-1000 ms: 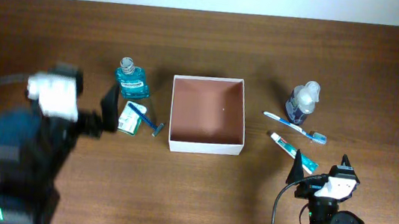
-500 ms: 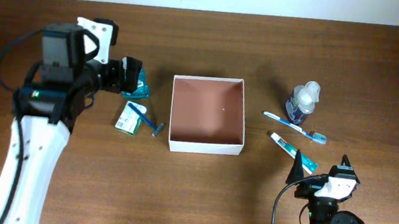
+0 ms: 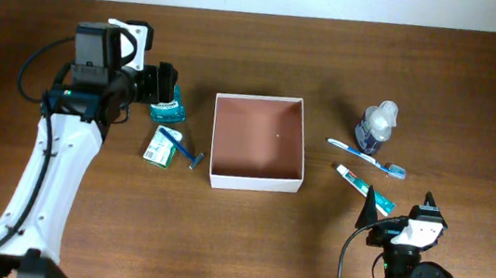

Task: Pack container
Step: 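Lower the open left gripper over the Listerine bottle cap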

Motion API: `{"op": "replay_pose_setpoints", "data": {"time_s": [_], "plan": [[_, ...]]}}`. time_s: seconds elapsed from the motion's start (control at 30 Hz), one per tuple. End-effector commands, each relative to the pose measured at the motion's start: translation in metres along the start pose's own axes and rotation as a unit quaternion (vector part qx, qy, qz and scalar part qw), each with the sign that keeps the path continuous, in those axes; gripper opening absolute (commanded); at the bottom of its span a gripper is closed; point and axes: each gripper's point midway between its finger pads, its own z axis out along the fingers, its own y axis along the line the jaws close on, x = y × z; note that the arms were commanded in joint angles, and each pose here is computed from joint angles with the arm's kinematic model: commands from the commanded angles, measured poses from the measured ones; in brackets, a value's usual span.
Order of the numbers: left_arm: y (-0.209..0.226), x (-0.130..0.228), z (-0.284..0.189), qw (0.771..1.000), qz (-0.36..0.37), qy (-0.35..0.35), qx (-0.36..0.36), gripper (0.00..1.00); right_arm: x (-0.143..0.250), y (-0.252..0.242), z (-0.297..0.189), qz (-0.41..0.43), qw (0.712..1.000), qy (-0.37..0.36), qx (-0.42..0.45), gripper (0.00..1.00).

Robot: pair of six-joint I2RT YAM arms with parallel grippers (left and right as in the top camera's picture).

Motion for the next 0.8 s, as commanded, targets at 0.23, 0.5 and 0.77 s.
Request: {"op": "replay_pose_setpoints", "data": {"time_s": [0.23, 0.5, 0.77], "plan": [[0.014, -0.009, 0.020, 0.999, -0.033, -0.014, -0.030, 0.84, 0.002, 0.002, 0.000, 0.003, 1.000, 0.001, -0.005, 0.99], [0.011, -0.002, 0.031, 0.999, -0.029, 0.000, -0.033, 0.93, 0.002, 0.002, 0.000, 0.003, 1.000, 0.001, -0.005, 0.99], [0.005, 0.002, 0.040, 0.999, -0.018, 0.006, -0.027, 0.99, 0.002, 0.002, 0.000, 0.003, 1.000, 0.001, -0.005, 0.99]]}}
